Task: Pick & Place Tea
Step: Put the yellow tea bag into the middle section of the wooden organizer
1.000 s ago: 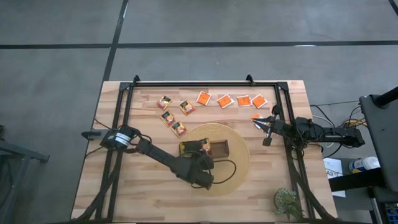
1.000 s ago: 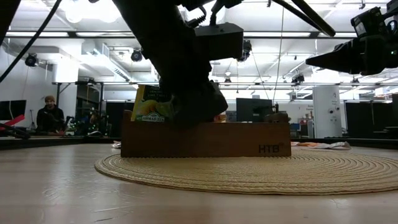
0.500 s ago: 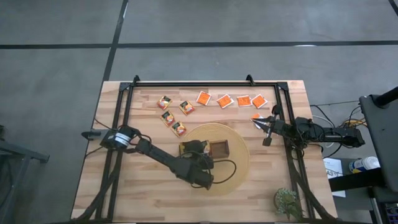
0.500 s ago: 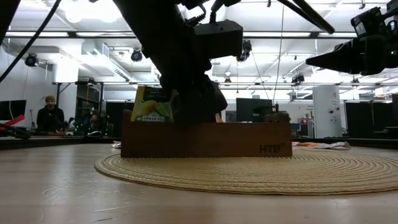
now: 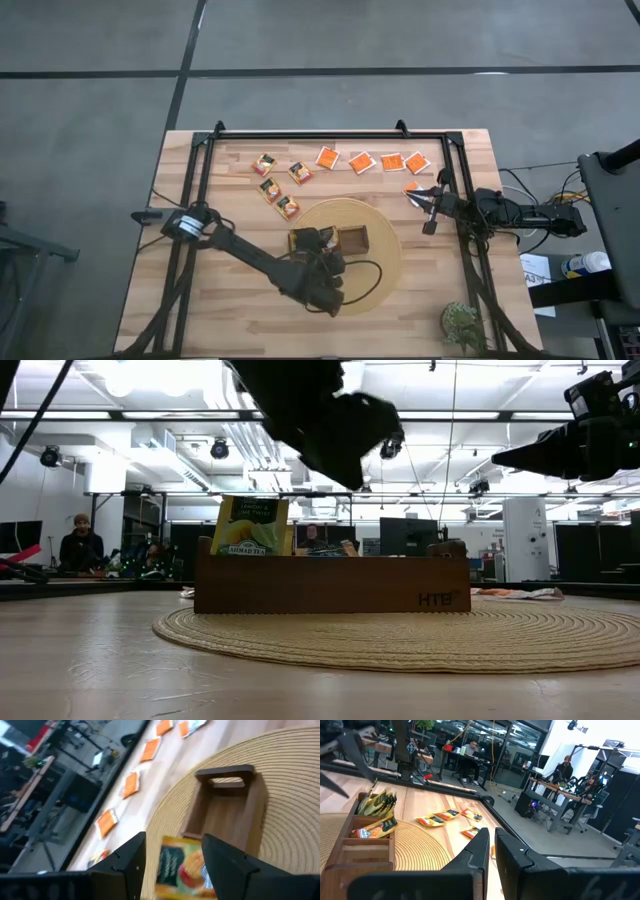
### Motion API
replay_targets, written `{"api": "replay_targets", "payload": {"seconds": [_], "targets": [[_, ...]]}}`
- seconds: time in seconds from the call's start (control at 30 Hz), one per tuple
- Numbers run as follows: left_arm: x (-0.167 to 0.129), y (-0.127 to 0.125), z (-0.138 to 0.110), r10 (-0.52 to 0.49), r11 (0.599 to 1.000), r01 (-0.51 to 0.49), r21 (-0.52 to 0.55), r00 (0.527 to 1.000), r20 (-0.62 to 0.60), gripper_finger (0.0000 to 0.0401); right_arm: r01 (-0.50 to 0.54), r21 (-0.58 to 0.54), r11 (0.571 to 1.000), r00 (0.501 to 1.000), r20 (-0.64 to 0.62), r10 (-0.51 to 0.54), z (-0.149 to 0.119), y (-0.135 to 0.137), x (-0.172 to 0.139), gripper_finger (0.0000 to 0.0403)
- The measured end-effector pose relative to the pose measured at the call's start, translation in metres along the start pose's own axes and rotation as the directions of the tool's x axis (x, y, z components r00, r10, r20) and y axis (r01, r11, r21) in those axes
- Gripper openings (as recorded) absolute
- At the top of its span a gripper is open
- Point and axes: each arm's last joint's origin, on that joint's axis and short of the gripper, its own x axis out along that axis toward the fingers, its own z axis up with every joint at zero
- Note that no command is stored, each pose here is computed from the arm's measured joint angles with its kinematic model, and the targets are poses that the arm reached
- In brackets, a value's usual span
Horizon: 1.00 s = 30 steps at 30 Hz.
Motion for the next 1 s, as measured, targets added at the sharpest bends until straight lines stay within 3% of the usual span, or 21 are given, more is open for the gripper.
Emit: {"api": "replay_targets", "payload": {"seconds": [0.33, 0.7, 0.83, 1.0], "targets": [[-0.03, 0.036, -0.002, 0.109, 0.986, -0.123, -0.117, 0.988, -0.112, 0.0185, 0.0, 0.0, 1.0, 1.0, 0.0, 0.0, 0.0, 0.0, 0.0, 0.0027], [-0.046, 0.062, -0.007, 0.175, 0.969, -0.192, -0.153, 0.977, -0.119, 0.0185, 0.0, 0.0, 1.0, 1.0, 0.0, 0.0, 0.0, 0.0, 0.0, 0.0027], [-0.047, 0.075, -0.015, 0.196, 0.964, -0.211, -0.161, 0.975, -0.104, 0.0185, 0.0, 0.0, 1.0, 1.0, 0.0, 0.0, 0.0, 0.0, 0.0, 0.0027], [-0.048, 0.105, -0.037, 0.222, 0.939, -0.241, -0.245, 0.969, -0.104, 0.0185, 0.0, 0.0, 1.0, 1.0, 0.0, 0.0, 0.0, 0.0, 0.0, 0.0027]]}}
